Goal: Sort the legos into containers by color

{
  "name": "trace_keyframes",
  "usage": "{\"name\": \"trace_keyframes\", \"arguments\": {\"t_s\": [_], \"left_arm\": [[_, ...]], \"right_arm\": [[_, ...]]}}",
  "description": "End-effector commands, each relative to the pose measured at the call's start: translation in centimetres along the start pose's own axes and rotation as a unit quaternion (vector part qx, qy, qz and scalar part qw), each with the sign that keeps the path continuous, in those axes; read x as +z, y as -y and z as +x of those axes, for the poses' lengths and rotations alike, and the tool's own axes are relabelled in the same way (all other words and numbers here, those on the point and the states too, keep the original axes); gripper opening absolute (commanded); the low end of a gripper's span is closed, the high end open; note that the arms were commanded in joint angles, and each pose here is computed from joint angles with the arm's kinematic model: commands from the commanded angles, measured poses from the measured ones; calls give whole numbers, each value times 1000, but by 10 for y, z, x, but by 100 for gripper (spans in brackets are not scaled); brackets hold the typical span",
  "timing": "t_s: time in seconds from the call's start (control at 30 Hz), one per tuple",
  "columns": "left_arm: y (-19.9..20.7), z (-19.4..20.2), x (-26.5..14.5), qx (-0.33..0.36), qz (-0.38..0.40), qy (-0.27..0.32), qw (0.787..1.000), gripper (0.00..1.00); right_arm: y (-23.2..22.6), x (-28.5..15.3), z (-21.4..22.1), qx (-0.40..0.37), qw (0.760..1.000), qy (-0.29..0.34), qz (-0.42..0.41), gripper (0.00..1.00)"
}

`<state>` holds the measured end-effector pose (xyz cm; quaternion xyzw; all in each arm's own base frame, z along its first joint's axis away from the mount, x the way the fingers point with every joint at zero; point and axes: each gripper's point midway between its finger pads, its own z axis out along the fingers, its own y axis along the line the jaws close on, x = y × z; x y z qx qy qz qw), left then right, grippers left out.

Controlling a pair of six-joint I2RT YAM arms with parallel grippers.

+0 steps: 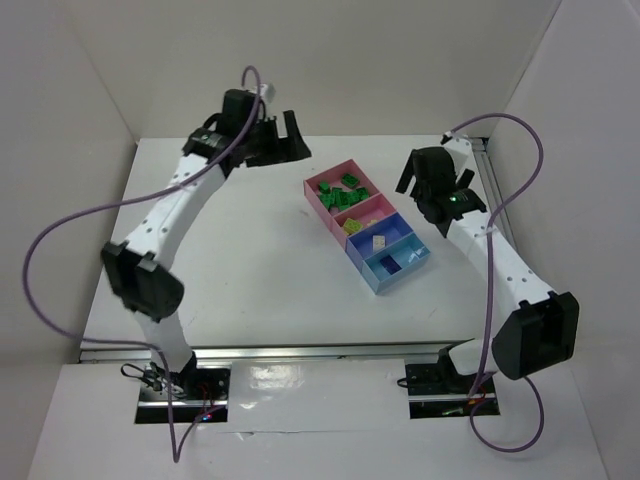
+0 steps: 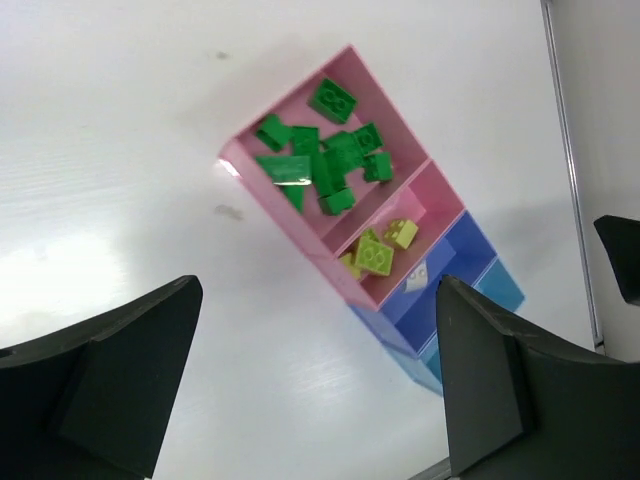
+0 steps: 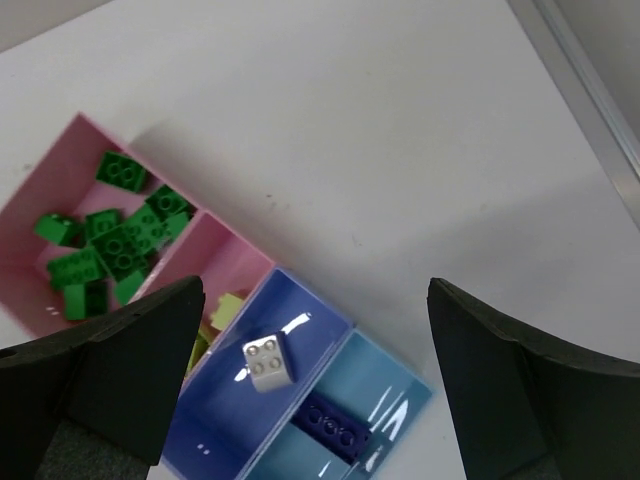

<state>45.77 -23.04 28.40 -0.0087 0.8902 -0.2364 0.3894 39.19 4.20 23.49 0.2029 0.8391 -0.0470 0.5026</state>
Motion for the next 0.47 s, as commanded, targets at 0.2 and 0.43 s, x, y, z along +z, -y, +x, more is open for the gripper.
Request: {"name": "trace_keyframes", "arguments": {"t_s": [0.2,0.43], "left_arm": [[-102,65,-65,5,-132,24,991,100],[-130,86,-84,-23,-154,25,987,100]], "right_arm": [[71,-30,26,8,995,17,96,100],[93,-45,40,20,994,27,101,100]]}}
